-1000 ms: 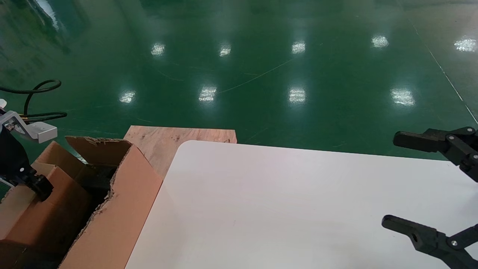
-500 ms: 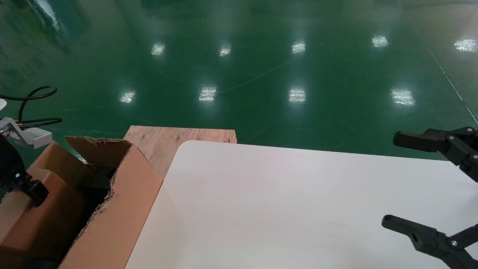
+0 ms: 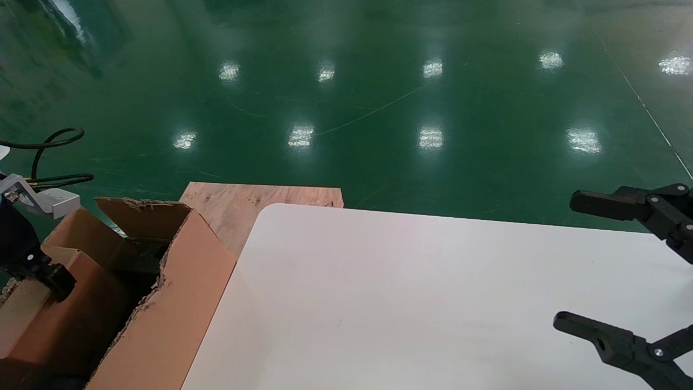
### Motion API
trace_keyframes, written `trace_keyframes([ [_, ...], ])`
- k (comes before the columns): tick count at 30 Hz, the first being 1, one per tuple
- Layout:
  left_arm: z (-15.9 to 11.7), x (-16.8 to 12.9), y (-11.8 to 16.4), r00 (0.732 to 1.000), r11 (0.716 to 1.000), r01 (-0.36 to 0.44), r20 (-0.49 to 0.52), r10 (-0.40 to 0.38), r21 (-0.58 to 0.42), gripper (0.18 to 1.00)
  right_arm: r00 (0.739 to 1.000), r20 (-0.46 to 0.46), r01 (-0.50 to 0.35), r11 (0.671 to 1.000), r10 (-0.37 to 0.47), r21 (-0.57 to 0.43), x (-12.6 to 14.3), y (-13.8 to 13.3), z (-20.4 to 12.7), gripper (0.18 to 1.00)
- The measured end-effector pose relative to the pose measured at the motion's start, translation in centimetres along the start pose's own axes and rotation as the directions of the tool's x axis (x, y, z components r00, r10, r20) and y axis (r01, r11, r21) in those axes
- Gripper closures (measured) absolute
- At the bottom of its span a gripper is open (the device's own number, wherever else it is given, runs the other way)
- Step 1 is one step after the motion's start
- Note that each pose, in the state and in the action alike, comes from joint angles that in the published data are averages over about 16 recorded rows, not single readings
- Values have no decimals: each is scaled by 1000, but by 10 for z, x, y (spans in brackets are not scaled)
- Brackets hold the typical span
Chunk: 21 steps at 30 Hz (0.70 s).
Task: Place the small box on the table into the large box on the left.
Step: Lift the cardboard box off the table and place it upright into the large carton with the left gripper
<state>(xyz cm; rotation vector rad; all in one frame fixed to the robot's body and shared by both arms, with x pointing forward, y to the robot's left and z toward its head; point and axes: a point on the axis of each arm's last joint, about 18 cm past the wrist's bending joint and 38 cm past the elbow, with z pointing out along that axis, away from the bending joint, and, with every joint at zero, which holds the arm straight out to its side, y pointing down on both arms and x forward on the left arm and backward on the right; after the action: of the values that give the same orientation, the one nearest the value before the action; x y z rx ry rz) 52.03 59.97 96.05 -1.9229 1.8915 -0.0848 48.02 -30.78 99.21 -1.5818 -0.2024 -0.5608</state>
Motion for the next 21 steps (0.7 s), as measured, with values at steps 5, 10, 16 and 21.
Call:
trace_keyframes([
  [5,0,4,-3,1000,1000,-22,-13,23,13,787,1000,0,0,1000,0,0,0,0,0,178],
  [10,0,5,-5,999,999,-33,-15,33,17,787,1000,0,0,1000,0,0,0,0,0,178],
  [16,1,3,-5,1000,1000,-24,-3,24,13,787,1000,0,0,1000,0,0,0,0,0,178],
  [21,2,0,-2,1000,1000,-11,10,11,6,788,1000,0,0,1000,0,0,0,0,0,178],
])
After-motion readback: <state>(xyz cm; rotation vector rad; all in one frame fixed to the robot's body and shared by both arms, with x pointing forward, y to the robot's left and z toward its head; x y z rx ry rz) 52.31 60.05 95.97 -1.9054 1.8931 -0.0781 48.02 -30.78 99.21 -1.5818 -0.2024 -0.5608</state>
